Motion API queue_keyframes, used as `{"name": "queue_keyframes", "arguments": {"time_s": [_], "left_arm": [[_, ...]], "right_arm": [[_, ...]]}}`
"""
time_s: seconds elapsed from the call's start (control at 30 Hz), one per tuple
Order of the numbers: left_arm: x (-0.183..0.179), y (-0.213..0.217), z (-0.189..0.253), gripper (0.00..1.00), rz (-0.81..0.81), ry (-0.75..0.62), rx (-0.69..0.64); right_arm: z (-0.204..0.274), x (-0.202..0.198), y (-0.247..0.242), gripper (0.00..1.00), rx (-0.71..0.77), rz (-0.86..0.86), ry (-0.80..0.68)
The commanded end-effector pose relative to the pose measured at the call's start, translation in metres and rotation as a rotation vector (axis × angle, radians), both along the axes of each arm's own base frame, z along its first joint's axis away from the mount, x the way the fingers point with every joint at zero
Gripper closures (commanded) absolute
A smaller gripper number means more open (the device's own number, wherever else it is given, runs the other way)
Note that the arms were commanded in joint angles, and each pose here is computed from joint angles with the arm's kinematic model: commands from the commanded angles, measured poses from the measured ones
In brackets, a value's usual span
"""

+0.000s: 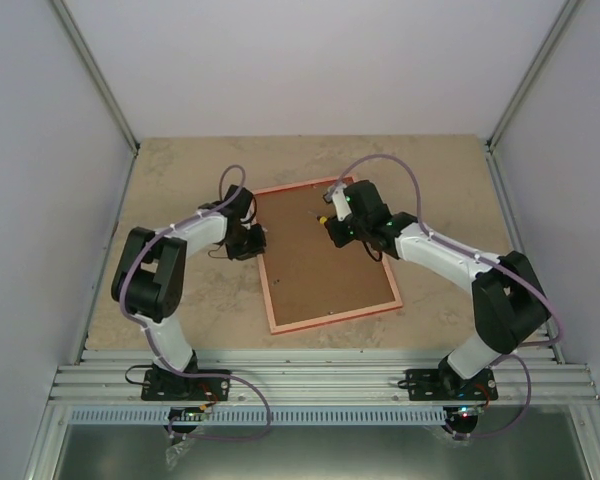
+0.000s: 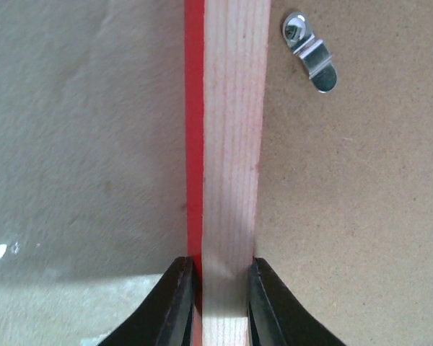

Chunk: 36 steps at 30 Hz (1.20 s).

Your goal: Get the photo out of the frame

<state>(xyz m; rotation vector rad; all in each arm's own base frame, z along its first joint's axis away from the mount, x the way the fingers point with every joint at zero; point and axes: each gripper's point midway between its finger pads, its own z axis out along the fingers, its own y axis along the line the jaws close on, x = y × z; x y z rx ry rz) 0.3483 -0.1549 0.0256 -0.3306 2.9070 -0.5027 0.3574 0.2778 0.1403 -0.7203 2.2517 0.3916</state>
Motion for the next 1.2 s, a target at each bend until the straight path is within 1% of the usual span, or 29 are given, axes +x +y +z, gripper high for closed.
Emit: {"name": "queue_keyframes", "arguments": {"time_s": [0.0, 0.1, 0.23, 0.27, 0.37, 0.43, 0.53, 0.63, 0.7, 0.83, 0.9, 1.1, 1.17], "left_arm": [[0.006, 0.005, 0.018, 0.89, 0.21, -0.042, -0.072], [-0.004, 0.006, 0.018, 0.88, 0.306, -0.042, -0.125], [-0.024, 0.001, 0.019, 0.85, 0.386, -0.025, -0.2], [-0.029, -0.002, 0.021, 0.84, 0.389, -0.03, -0.203], [-0.039, -0.01, 0.028, 0.78, 0.384, -0.045, -0.183], [-0.043, -0.01, 0.032, 0.75, 0.384, -0.051, -0.172], [-0.041, -0.001, 0.043, 0.67, 0.379, -0.085, -0.124], [-0.032, 0.006, 0.06, 0.59, 0.35, -0.138, -0.065], [-0.024, 0.013, 0.067, 0.54, 0.315, -0.174, 0.001], [0.003, 0.021, 0.081, 0.47, 0.205, -0.238, 0.131], [0.019, 0.021, 0.084, 0.4, 0.13, -0.26, 0.185], [0.064, 0.024, 0.077, 0.31, -0.087, -0.279, 0.368], [0.08, 0.022, 0.076, 0.27, -0.133, -0.3, 0.397]], "right_arm": [[0.011, 0.003, 0.0, 0.99, 0.051, 0.002, -0.032], [0.011, 0.001, 0.002, 1.0, 0.069, 0.019, -0.029], [0.011, 0.002, 0.002, 0.99, 0.08, 0.029, -0.03], [0.011, 0.003, 0.002, 0.99, 0.083, 0.032, -0.032], [0.011, 0.005, 0.001, 1.0, 0.092, 0.036, -0.031], [0.011, 0.006, 0.002, 1.0, 0.101, 0.041, -0.029], [0.011, 0.006, 0.002, 1.0, 0.11, 0.044, -0.026], [0.012, 0.006, 0.001, 1.0, 0.117, 0.041, -0.031], [0.013, 0.006, -0.001, 1.0, 0.12, 0.035, -0.034], [0.017, 0.007, -0.008, 1.0, 0.127, 0.012, -0.049], [0.018, 0.006, -0.011, 0.99, 0.13, 0.006, -0.054], [0.011, -0.002, -0.017, 1.0, 0.115, 0.01, -0.037], [0.011, -0.005, -0.018, 1.0, 0.119, 0.013, -0.037]]}}
